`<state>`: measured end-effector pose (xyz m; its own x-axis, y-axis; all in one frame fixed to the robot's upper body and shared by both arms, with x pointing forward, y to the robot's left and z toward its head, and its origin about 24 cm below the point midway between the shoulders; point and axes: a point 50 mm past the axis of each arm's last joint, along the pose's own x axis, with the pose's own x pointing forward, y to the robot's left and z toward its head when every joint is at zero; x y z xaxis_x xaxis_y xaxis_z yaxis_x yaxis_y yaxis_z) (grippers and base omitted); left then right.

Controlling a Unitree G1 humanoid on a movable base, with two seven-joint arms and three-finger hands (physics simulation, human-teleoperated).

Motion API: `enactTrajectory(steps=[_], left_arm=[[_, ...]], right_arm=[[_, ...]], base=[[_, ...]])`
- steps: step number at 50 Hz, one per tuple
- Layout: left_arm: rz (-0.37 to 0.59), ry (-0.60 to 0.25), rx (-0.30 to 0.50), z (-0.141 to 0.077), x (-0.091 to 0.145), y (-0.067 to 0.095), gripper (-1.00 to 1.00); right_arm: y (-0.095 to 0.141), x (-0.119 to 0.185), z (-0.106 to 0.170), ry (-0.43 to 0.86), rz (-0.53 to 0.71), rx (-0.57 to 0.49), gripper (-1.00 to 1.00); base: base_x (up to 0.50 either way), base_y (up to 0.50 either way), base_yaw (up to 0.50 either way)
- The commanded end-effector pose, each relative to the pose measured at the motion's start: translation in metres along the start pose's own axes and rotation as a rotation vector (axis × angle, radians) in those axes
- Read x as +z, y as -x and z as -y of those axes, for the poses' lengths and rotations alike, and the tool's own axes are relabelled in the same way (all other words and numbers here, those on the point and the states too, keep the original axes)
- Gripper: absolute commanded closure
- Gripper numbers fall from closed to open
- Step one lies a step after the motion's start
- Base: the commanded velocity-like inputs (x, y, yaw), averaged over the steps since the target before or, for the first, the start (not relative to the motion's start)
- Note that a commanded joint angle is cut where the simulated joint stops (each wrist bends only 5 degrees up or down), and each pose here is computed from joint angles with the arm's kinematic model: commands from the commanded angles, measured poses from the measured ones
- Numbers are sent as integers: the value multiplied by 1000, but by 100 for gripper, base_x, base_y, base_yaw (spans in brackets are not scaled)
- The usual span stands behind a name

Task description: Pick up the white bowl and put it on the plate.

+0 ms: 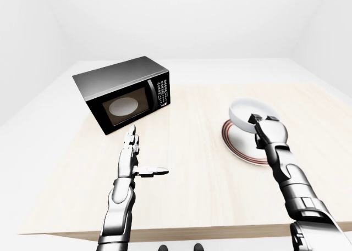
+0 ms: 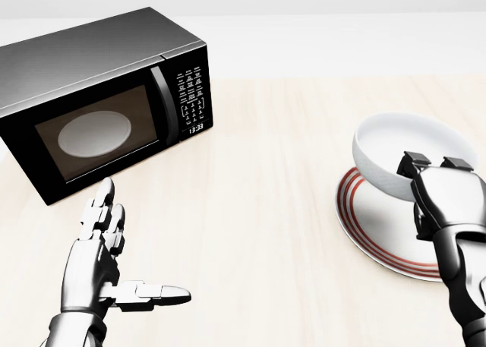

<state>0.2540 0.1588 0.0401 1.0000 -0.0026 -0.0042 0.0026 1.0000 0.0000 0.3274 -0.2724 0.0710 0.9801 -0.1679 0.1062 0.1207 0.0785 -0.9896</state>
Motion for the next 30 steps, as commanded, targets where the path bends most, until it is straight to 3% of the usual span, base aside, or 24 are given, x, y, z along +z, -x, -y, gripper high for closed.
enactTrajectory(steps=[1,30], left_arm=[[0,0,0,0,0,0,-100],[0,0,0,0,0,0,-100]], right_arm=[[-2,-10,6,11,-27,-36,100],[-4,-26,-2,27,-88,-8,100]], base=[[0,0,0],[0,0,0]])
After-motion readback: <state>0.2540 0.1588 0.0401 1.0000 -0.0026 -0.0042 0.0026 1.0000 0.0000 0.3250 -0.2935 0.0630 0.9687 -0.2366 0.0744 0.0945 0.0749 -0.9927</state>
